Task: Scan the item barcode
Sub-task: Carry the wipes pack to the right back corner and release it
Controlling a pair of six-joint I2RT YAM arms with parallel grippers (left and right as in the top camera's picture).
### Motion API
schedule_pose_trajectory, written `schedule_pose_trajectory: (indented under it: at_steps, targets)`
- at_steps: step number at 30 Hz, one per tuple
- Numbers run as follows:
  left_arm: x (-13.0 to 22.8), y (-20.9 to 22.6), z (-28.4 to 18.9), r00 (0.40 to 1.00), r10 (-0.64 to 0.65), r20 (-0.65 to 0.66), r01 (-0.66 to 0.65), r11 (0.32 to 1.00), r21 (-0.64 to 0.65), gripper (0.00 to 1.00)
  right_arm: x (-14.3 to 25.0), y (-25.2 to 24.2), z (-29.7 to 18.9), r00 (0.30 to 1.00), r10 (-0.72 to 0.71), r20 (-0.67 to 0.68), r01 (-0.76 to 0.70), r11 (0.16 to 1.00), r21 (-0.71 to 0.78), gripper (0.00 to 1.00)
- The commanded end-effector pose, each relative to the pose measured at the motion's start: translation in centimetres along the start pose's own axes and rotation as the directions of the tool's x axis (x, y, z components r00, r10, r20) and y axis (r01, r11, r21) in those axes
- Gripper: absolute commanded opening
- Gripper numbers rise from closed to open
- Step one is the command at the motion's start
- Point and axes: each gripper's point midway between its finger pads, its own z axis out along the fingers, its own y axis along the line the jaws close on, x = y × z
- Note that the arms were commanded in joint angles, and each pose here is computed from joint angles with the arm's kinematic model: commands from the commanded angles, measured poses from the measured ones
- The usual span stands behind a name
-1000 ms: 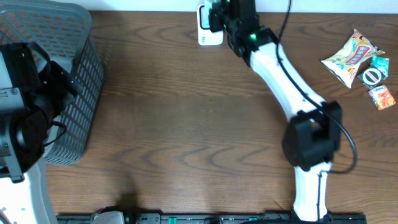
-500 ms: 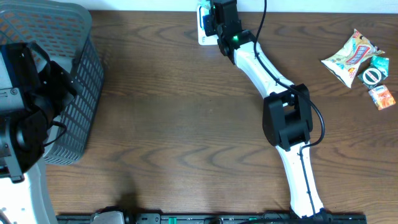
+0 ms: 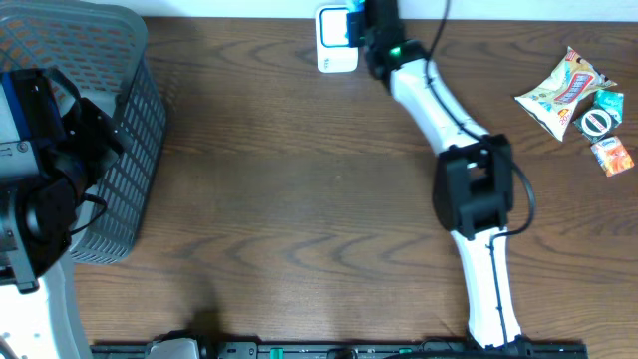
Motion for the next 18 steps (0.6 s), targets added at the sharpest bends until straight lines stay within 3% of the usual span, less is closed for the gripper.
schedule_pose_trajectory:
  at_steps: [1,10,18]
  targets:
    - [-0.2,0.1,-0.1,1.000,-0.013,0.005,0.013,1.000,-0.003,0.98,-6.6,-9.4,-5.3,0.992,0.088,0.093,-0.106,0.971,0.213,0.01]
    - [-0.2,0.1,-0.1,1.000,-0.013,0.005,0.013,1.000,-0.003,0.98,0.9,-28.7,-11.7,0.959,0.140,-0.246,0.055,0.762,0.646,0.02]
    - [-0.2,0.1,-0.1,1.000,-0.013,0.005,0.013,1.000,-0.003,0.98,6.4,-37.5,-15.5,0.881,0.324,-0.344,0.018,0.705,0.709,0.01]
